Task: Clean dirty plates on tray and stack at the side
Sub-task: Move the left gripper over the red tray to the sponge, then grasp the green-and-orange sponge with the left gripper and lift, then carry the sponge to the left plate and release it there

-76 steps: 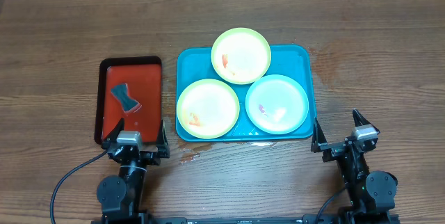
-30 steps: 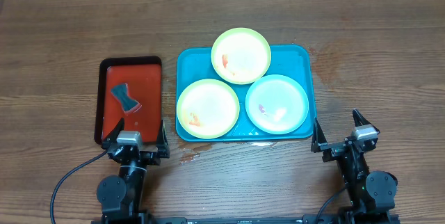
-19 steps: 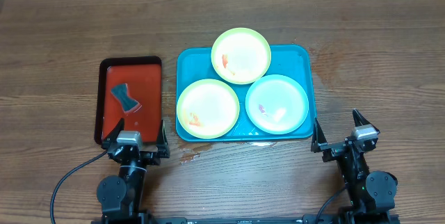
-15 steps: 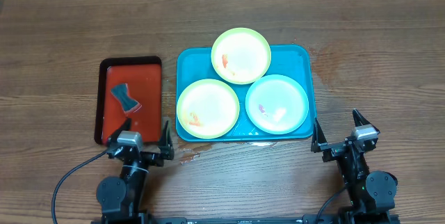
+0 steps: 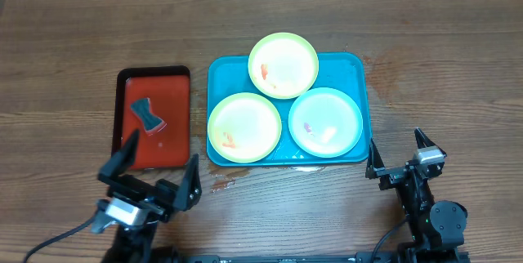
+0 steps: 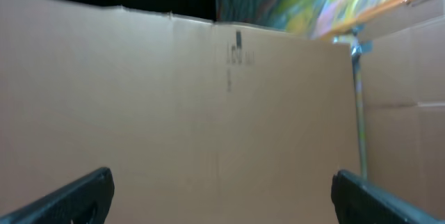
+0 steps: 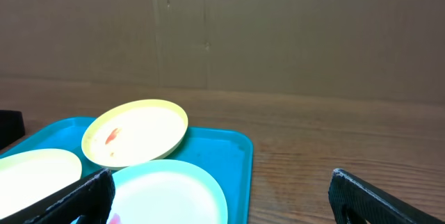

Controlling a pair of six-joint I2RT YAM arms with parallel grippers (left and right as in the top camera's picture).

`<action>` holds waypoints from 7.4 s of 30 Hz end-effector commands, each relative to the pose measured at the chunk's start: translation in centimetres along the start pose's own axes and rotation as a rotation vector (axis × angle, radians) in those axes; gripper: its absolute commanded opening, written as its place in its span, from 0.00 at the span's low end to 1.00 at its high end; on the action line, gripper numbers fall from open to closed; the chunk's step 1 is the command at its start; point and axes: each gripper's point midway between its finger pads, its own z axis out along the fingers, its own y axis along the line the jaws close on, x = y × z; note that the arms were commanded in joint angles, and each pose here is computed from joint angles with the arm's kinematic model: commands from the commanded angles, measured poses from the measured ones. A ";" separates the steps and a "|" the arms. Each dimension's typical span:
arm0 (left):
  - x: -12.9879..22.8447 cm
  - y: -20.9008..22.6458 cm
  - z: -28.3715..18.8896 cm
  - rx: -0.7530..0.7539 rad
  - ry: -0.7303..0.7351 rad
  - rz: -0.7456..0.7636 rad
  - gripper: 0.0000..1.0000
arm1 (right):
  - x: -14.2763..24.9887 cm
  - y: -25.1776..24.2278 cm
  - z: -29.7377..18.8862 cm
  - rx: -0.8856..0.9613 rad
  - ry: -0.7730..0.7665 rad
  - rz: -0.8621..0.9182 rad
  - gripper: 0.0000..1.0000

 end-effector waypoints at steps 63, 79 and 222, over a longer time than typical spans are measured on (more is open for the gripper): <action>37.1 24.3 -7.5 -1.187 1.631 -0.603 0.53 | 0.2 -0.3 0.0 0.013 -0.003 0.004 1.00; 36.1 21.0 -10.5 -1.198 1.812 -0.686 1.00 | 0.2 -0.3 0.0 0.013 -0.003 0.004 1.00; 23.4 10.8 3.4 -0.975 1.527 -0.604 1.00 | -1.9 4.2 -0.6 -0.251 -0.083 0.008 1.00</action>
